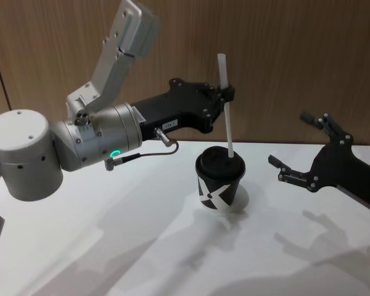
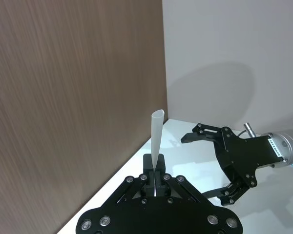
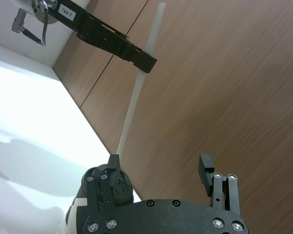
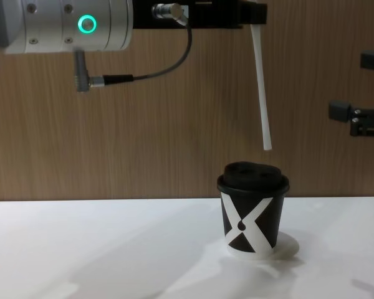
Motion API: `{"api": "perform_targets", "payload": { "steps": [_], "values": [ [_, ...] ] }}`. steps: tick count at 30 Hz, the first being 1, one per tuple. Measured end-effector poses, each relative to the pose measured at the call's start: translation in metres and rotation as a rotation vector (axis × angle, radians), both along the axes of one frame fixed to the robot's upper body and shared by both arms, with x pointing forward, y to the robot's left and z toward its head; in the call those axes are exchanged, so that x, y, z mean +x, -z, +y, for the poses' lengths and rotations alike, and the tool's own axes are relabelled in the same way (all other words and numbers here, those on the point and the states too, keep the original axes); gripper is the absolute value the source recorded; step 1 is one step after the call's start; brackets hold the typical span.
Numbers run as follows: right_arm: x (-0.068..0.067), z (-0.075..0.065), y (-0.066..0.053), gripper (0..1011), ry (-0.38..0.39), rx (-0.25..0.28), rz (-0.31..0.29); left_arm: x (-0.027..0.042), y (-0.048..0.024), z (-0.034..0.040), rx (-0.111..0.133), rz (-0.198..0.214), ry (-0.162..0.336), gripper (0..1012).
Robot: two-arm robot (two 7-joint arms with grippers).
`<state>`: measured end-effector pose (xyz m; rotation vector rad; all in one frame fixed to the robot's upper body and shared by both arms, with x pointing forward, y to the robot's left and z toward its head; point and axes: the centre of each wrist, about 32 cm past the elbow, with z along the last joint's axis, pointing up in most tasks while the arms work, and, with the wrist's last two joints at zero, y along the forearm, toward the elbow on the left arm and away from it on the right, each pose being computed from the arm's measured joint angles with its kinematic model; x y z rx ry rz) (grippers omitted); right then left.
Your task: Pick up the straw with one hand, pass it to the other hand, and insert it into the cup.
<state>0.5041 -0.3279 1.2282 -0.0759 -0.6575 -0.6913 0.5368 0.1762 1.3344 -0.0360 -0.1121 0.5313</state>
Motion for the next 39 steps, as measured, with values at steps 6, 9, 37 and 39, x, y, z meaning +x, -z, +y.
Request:
{"api": "perform_targets", "payload": {
  "steps": [6, 9, 37, 39],
  "values": [
    [0.000, 0.000, 0.000, 1001, 0.000, 0.000, 0.000, 0.0028, 0.0035, -0.0023, 0.004, 0.003, 0.001, 14],
    [0.000, 0.000, 0.000, 1001, 0.000, 0.000, 0.000, 0.0037, 0.0053, -0.0035, 0.006, 0.004, 0.002, 14],
    [0.000, 0.000, 0.000, 1001, 0.000, 0.000, 0.000, 0.0138, 0.0206, -0.0127, 0.022, 0.011, -0.018, 13],
    [0.000, 0.000, 0.000, 1001, 0.000, 0.000, 0.000, 0.0144, 0.0213, -0.0134, 0.021, 0.012, -0.018, 14]
  ]
}}
